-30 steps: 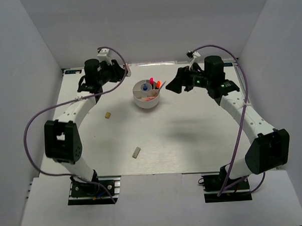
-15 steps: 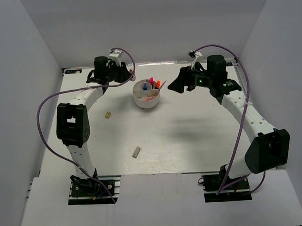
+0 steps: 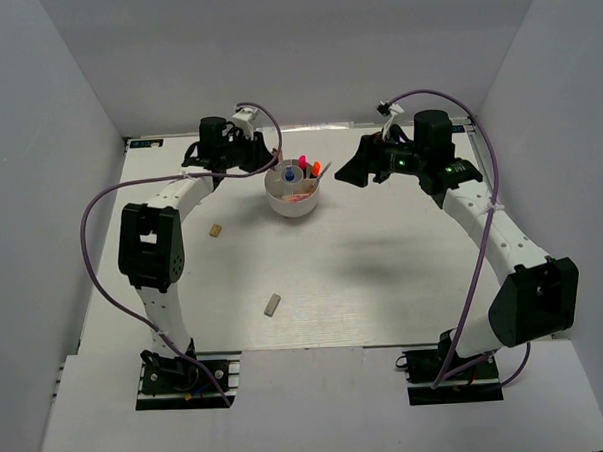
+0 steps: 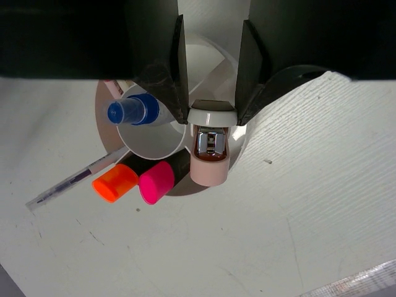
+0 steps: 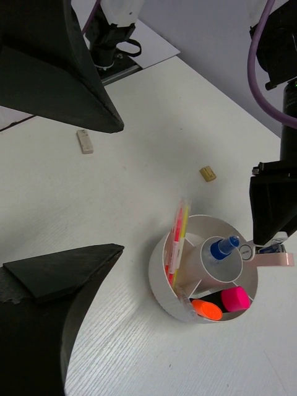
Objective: Sort the stationery into containers
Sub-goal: Place the stapler in the storage box.
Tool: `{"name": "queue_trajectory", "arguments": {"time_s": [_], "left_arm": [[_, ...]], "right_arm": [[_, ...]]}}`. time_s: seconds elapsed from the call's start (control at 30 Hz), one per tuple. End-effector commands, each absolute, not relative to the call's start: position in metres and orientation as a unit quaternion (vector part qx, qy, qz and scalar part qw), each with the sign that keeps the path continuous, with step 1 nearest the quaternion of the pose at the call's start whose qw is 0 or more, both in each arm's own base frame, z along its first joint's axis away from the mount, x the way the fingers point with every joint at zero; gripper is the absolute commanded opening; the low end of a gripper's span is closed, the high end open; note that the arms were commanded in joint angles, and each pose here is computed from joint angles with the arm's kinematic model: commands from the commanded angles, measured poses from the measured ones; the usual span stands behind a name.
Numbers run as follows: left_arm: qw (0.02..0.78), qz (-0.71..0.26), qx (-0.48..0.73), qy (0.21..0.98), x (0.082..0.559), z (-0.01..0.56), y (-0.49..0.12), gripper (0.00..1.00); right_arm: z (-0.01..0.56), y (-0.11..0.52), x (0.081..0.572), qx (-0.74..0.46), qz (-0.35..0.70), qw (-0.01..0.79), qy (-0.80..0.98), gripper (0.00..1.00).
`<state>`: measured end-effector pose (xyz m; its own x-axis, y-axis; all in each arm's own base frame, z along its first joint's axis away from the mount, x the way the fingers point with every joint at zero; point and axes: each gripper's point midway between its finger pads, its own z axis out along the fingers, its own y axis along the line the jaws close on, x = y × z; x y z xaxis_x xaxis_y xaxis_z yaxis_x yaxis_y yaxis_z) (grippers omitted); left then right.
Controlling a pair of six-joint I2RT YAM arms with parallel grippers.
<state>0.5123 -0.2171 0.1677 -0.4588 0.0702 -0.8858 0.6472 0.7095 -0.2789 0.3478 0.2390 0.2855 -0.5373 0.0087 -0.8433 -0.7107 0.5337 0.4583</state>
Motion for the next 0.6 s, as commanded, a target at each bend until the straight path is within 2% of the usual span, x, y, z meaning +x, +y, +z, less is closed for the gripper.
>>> {"name": "queue_trajectory", "arguments": {"time_s": [0.0, 0.13, 0.23, 0.27, 0.4, 0.57], "left_arm": [[0.487, -0.310, 0.246, 0.779, 0.514, 0.189, -0.227, 0.05], [0.486, -0.300, 0.242, 0.785, 0.518, 0.182, -0.224, 0.09], [0.483, -0.294, 0.241, 0.789, 0.519, 0.177, -0.223, 0.19], [0.485, -0.292, 0.241, 0.789, 0.520, 0.178, -0.222, 0.26], [0.485, -0.285, 0.237, 0.792, 0.520, 0.178, -0.220, 0.35], [0.488, -0.277, 0.250, 0.789, 0.519, 0.178, -0.218, 0.35]], "right_arm": [[0.299, 0.241, 0.352, -0.238, 0.434, 0.439, 0.750, 0.78], [0.301, 0.242, 0.351, -0.239, 0.437, 0.439, 0.748, 0.78], [0.299, 0.242, 0.350, -0.240, 0.438, 0.437, 0.748, 0.78], [0.299, 0.242, 0.351, -0.239, 0.439, 0.437, 0.748, 0.78], [0.298, 0.242, 0.350, -0.241, 0.440, 0.435, 0.748, 0.78], [0.299, 0.242, 0.349, -0.242, 0.442, 0.435, 0.746, 0.78]]}}
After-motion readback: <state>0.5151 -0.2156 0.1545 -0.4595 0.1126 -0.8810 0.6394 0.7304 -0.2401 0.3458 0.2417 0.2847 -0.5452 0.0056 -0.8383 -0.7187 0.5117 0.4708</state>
